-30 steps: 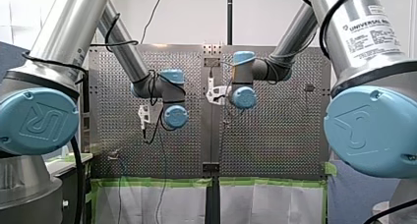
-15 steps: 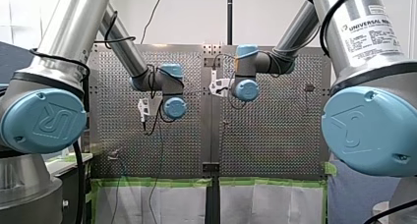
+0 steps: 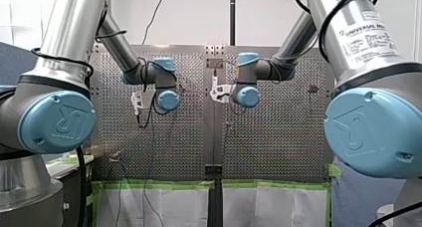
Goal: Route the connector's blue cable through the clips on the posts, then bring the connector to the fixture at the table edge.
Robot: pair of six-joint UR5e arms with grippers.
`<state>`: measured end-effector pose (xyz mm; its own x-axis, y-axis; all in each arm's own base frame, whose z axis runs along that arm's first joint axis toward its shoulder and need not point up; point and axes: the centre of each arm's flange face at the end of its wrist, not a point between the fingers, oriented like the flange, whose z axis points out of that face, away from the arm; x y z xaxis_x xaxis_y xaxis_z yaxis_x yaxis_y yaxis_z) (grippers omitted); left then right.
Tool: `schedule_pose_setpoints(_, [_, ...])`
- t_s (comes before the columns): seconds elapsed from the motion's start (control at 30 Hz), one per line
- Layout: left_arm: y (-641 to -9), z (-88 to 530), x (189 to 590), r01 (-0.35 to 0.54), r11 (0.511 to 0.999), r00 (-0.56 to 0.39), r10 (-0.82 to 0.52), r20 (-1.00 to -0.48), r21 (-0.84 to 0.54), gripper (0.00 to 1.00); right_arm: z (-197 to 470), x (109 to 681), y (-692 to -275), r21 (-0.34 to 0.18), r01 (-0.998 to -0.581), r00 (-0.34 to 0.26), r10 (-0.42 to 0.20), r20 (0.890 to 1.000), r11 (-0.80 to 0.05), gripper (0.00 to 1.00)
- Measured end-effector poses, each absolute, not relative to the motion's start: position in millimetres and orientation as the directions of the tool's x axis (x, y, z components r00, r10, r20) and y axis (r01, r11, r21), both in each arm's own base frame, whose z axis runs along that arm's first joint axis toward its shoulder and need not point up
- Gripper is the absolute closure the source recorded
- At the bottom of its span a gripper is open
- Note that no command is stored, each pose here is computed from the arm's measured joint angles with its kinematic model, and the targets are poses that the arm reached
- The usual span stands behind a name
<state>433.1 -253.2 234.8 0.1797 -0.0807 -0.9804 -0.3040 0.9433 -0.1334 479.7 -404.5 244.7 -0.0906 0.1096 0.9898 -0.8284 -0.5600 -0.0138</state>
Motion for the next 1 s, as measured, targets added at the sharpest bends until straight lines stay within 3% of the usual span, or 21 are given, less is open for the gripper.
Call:
schedule_pose_setpoints(0.6, [-245, 258, 462, -0.246, 0.967, 0.178, -0.02, -0.984, -0.064, 1.0, 266, 503, -415, -0.031, -0.793, -0.132, 0.121, 0.984, -0.608, 1.0])
schedule_pose_setpoints(1.0, [-231, 262, 477, -0.237, 0.97, 0.183, -0.016, -0.983, -0.06, 1.0, 256, 496, -425, -0.05, -0.823, -0.129, 0.099, 0.987, -0.566, 1.0])
